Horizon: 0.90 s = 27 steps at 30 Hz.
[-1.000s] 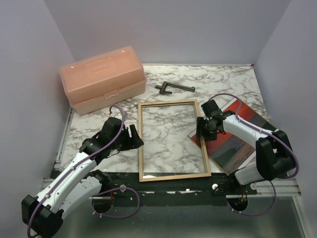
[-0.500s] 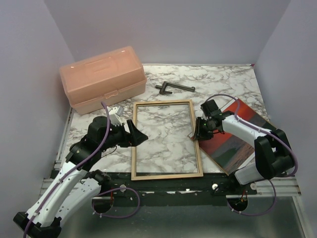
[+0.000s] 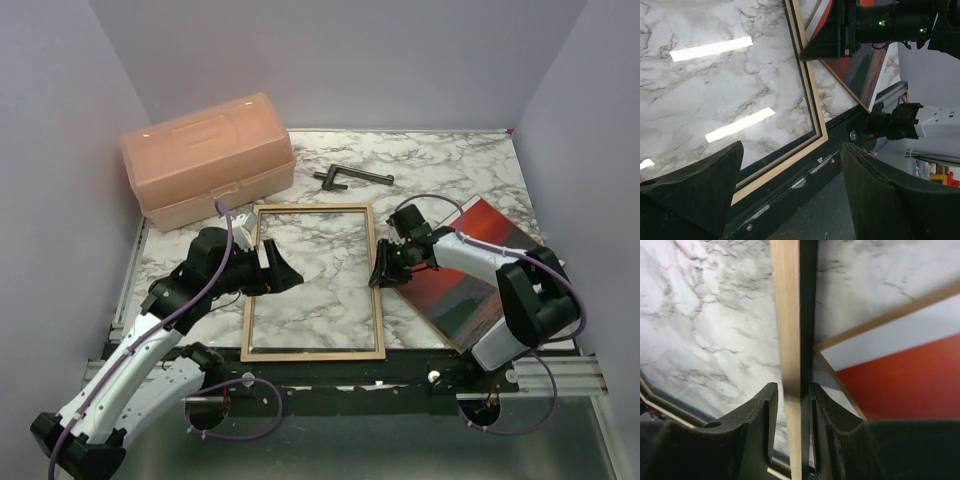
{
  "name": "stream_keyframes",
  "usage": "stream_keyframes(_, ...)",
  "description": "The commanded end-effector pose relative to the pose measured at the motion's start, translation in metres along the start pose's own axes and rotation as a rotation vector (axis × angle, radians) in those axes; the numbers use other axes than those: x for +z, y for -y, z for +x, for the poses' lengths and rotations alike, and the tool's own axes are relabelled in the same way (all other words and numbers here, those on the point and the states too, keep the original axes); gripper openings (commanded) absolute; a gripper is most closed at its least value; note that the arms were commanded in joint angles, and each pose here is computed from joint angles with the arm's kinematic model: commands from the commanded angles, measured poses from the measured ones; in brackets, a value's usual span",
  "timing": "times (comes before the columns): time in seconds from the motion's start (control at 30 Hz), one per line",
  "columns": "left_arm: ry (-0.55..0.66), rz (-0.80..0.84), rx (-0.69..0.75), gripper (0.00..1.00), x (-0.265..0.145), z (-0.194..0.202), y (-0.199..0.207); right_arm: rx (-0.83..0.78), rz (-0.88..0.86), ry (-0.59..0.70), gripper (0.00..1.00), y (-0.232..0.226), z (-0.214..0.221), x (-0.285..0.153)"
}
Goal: Put the photo into the frame
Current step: Move the photo frame to the center of the board.
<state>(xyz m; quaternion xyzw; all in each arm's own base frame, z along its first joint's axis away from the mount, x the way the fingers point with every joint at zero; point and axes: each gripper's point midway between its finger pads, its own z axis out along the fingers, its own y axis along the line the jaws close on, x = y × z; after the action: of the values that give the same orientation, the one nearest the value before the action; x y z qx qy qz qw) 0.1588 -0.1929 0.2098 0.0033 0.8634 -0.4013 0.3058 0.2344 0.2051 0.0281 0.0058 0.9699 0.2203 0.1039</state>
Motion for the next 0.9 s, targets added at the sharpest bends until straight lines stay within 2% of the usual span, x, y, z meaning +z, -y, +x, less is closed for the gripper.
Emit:
stream_keyframes(0.0,-0.062,0.029,0.050,0.82,0.008,-0.011,0.017,0.019,-0.113,-0.009,0.38,-0.022,0.001,0.011)
stream_keyframes(0.07,-0.041,0.036,0.090,0.83,0.016,-0.016,0.019,0.013,-0.119,0.004,0.39,-0.023,-0.003,0.013)
stream_keyframes(0.23,-0.019,0.135,-0.037,0.87,0.031,-0.008,0.026,0.002,-0.129,-0.001,0.40,-0.031,-0.011,0.009)
stream_keyframes(0.4,-0.037,0.101,-0.166,0.88,0.031,0.004,0.017,-0.025,-0.084,0.045,0.44,-0.026,-0.016,-0.003)
stream_keyframes(0.63,-0.105,0.061,-0.193,0.92,0.029,0.017,0.011,0.025,-0.028,0.103,0.57,-0.022,-0.018,-0.031)
stream_keyframes(0.8,-0.148,0.066,-0.183,0.92,0.039,0.031,0.002,0.091,-0.050,0.128,0.59,-0.024,-0.011,-0.042)
stream_keyframes(0.87,-0.153,0.051,-0.169,0.92,0.042,0.035,-0.004,0.098,-0.053,0.143,0.63,-0.023,-0.010,-0.046)
